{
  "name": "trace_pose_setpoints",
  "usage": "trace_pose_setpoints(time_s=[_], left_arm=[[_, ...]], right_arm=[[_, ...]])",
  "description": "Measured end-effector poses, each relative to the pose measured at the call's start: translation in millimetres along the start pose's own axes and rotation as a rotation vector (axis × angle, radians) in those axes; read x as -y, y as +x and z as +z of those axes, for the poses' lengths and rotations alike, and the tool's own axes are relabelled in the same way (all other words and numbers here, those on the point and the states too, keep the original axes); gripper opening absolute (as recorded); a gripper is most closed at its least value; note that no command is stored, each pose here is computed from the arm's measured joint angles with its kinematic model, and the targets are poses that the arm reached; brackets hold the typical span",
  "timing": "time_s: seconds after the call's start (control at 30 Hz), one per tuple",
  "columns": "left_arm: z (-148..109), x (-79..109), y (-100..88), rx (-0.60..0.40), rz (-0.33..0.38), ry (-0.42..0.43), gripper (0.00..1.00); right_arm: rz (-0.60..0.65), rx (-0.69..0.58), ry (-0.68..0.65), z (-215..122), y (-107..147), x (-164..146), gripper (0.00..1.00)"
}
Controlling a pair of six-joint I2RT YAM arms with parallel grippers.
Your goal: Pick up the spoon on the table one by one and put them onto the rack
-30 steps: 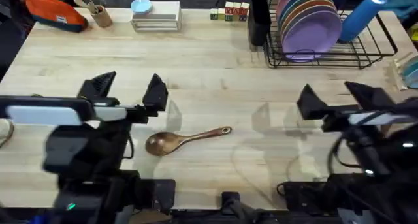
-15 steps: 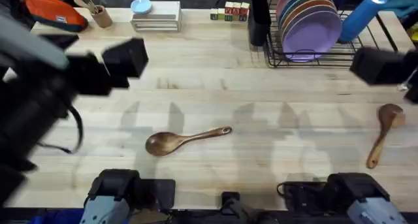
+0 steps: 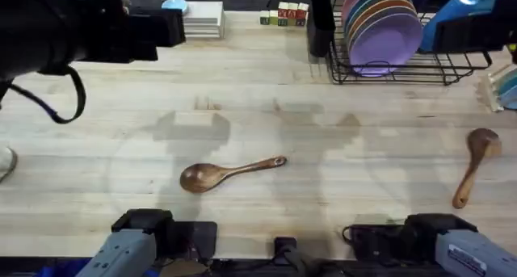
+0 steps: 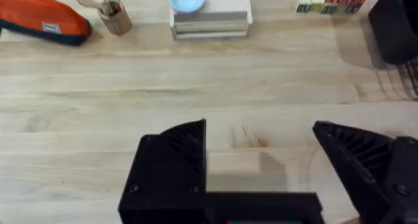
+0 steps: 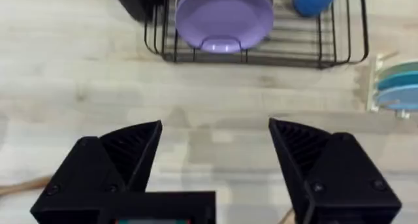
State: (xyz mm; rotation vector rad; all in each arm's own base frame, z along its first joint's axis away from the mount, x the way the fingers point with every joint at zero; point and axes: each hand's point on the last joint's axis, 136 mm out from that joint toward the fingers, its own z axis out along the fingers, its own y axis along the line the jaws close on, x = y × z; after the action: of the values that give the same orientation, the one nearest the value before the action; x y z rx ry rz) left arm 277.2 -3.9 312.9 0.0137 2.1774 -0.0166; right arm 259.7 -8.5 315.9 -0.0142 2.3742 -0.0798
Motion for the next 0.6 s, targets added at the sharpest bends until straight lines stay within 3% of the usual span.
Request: trace_pose_setpoints(time_s=[0.2,0.23,0.6], left_arm=[[2.1,0.8,1.6,-0.010,0.000,0.005,0.993],[2.0,1.2,1.7,-0.011,0.000,0.007,0.993],[2.0,2.5,1.6,-0.010,0.000,0.015,0.993]], right_arm=[[0.057,-0.115,0.070,-1.0,28.0,17.4,0.996],[0.148,-0.166,0.149,-4.2,42.4,39.7,0.996],[0.520,-0.234,0.447,-31.6,86.6,129.1,0.996]])
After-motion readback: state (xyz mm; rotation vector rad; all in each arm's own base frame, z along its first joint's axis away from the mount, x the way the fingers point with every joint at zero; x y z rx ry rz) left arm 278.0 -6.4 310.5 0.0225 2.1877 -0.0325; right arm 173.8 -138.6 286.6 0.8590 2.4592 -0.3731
